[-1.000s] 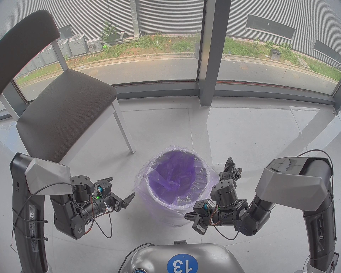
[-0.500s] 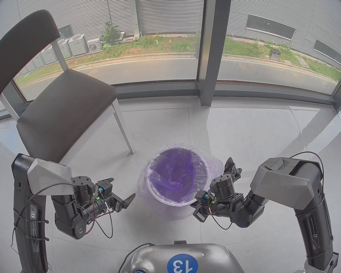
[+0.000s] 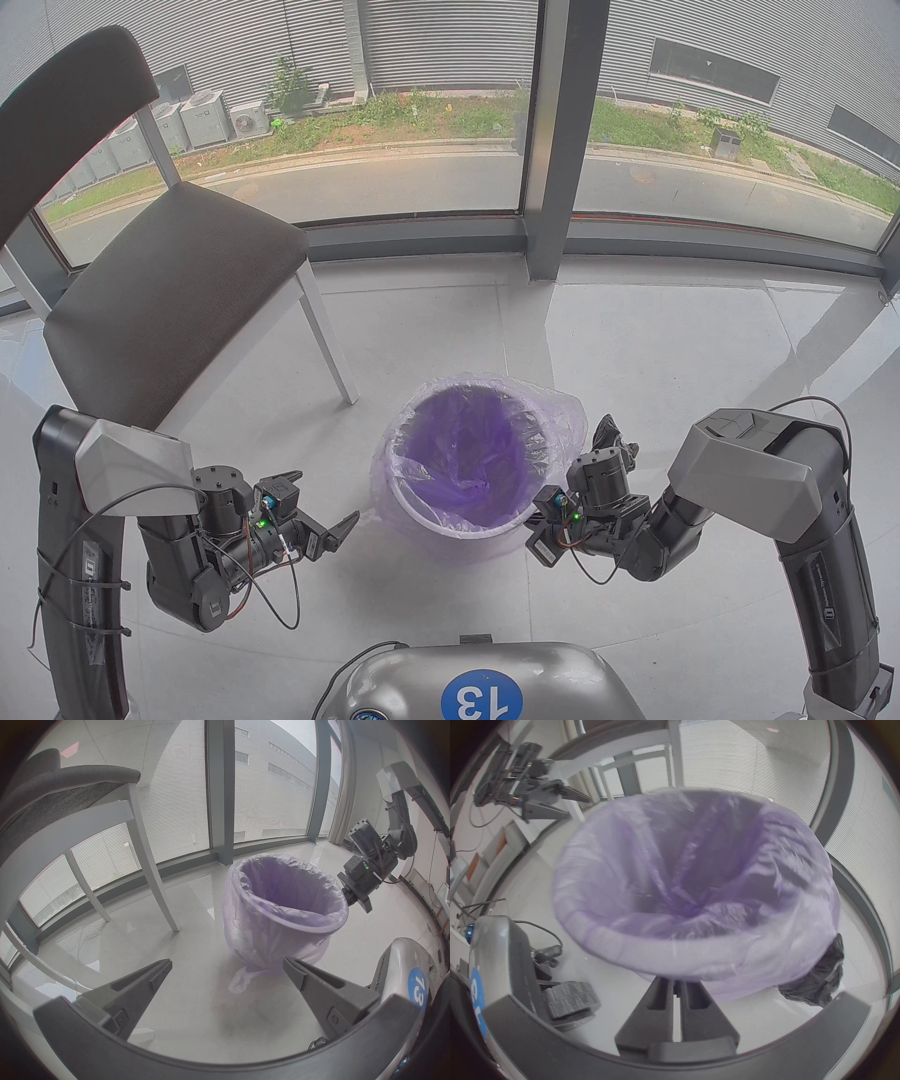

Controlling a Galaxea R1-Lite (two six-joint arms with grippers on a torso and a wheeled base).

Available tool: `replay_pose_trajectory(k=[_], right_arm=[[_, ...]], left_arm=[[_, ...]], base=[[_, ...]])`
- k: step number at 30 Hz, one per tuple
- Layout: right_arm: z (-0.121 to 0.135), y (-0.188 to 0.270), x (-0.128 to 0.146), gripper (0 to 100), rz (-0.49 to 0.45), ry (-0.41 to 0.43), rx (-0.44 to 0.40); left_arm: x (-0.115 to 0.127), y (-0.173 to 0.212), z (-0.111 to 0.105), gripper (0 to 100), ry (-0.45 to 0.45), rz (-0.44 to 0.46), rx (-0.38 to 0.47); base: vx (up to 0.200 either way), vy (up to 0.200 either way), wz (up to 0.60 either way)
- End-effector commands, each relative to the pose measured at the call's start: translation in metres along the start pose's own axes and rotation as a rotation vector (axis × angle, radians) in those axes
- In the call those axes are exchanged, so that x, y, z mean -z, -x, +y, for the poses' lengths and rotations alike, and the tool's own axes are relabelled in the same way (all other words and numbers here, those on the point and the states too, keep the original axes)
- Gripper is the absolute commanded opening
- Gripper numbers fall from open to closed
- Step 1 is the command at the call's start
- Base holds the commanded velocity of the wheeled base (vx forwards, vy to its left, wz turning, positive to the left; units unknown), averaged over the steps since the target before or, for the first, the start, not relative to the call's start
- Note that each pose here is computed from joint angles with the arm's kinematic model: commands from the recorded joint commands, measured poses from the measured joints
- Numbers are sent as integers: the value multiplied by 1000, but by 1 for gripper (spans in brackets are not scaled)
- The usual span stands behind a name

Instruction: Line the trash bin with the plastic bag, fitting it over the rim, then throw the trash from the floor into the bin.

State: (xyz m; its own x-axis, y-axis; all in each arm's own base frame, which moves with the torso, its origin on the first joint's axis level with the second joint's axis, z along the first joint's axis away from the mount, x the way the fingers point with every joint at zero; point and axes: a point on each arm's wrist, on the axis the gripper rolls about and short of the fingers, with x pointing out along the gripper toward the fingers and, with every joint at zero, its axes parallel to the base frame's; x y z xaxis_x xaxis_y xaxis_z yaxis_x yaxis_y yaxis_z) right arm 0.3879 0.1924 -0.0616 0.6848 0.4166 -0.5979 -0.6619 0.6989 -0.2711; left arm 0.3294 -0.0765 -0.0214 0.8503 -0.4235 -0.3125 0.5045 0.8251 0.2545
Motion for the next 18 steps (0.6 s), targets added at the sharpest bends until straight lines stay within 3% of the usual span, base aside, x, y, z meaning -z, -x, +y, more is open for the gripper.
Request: replay_pose_trajectory(k=[1, 12, 13, 18], right_arm=[[-9, -4, -1, 0, 3, -32, 21], [-7, -3, 1, 0, 22, -37, -5], [-6, -3, 1, 100, 20, -37, -5], [-6, 17, 0, 100, 37, -40, -12]], left_arm=[[-1, -1, 1, 100, -5, -17, -8], [-1, 0, 0, 100, -5, -14, -5], [-1, 0, 0, 100, -5, -14, -5], [-2, -1, 2, 100, -5, -16, -15]], base=[[0, 0, 0], [0, 0, 0], [0, 0, 0], [0, 0, 0]])
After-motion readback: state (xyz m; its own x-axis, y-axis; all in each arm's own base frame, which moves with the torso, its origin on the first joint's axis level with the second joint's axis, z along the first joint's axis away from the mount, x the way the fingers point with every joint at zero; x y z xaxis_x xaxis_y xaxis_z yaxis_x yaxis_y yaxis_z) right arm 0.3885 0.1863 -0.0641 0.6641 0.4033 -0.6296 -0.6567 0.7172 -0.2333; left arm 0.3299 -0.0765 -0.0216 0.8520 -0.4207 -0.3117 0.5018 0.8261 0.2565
